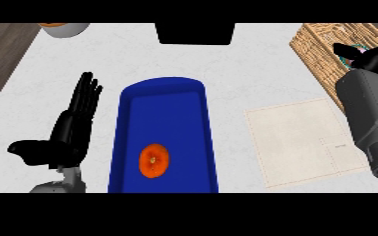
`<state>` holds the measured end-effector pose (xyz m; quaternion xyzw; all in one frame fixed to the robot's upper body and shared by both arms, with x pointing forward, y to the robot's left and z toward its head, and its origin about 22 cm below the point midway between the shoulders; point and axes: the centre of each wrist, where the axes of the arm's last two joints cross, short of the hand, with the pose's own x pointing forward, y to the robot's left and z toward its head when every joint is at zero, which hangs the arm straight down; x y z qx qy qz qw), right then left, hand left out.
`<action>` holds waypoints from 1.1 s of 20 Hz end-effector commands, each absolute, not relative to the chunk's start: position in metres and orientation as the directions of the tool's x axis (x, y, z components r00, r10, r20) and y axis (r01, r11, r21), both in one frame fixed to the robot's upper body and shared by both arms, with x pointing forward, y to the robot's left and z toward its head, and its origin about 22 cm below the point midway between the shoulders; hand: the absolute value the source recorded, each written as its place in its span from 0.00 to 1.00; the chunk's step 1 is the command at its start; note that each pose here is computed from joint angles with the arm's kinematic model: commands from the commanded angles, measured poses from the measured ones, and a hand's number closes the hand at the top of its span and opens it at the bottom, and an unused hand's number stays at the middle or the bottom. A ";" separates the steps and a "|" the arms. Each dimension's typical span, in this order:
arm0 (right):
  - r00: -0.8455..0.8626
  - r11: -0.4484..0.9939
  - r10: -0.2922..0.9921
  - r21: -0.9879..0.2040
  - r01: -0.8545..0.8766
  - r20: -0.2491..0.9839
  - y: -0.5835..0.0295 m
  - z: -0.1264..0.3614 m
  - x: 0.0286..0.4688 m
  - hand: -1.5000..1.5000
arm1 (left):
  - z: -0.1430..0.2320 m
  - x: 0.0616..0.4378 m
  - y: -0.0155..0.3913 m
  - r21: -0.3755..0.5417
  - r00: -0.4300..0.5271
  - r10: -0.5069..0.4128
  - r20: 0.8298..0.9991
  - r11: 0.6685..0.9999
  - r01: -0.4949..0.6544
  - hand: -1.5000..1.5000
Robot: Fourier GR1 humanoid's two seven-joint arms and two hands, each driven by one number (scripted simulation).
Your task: Pick the cupcake from the placemat and place it in the basket
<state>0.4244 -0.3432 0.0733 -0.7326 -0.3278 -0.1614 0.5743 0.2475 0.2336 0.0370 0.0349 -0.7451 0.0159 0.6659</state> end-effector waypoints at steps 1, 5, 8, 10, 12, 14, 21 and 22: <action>0.677 -0.218 0.309 -0.643 0.734 0.668 -0.333 0.067 0.422 0.00 | 0.025 0.237 0.242 0.018 -0.114 -0.027 0.993 0.997 -0.077 0.50; 0.707 -0.270 0.261 -0.654 0.707 0.657 -0.326 0.089 0.428 0.00 | 0.046 0.247 0.218 0.021 -0.106 -0.031 0.994 0.995 -0.096 0.50; 0.689 -0.323 0.225 -0.615 0.719 0.689 -0.348 0.105 0.418 0.00 | 0.034 0.248 0.238 0.018 -0.102 -0.029 0.994 0.994 -0.108 0.50; 0.657 -0.342 0.211 -0.575 0.743 0.724 -0.349 0.100 0.408 0.00 | 0.028 0.232 0.240 0.023 -0.099 -0.035 0.994 0.992 -0.120 0.50; 0.597 -0.319 0.231 -0.520 0.792 0.768 -0.340 0.108 0.403 0.00 | 0.028 0.240 0.247 0.019 -0.084 -0.031 0.996 0.990 -0.143 0.50; 0.556 -0.330 0.236 -0.472 0.817 0.797 -0.329 0.111 0.395 0.00 | 0.024 0.241 0.239 0.024 -0.085 -0.035 0.996 0.991 -0.130 0.50; 0.492 -0.241 0.317 -0.433 0.869 0.811 -0.307 0.130 0.329 0.00 | 0.025 0.234 0.253 0.023 -0.076 -0.034 0.997 0.990 -0.140 0.50; 0.472 -0.219 0.312 -0.421 0.880 0.824 -0.288 0.127 0.319 0.00 | 0.030 0.242 0.245 0.014 -0.086 -0.026 0.996 0.989 -0.145 0.50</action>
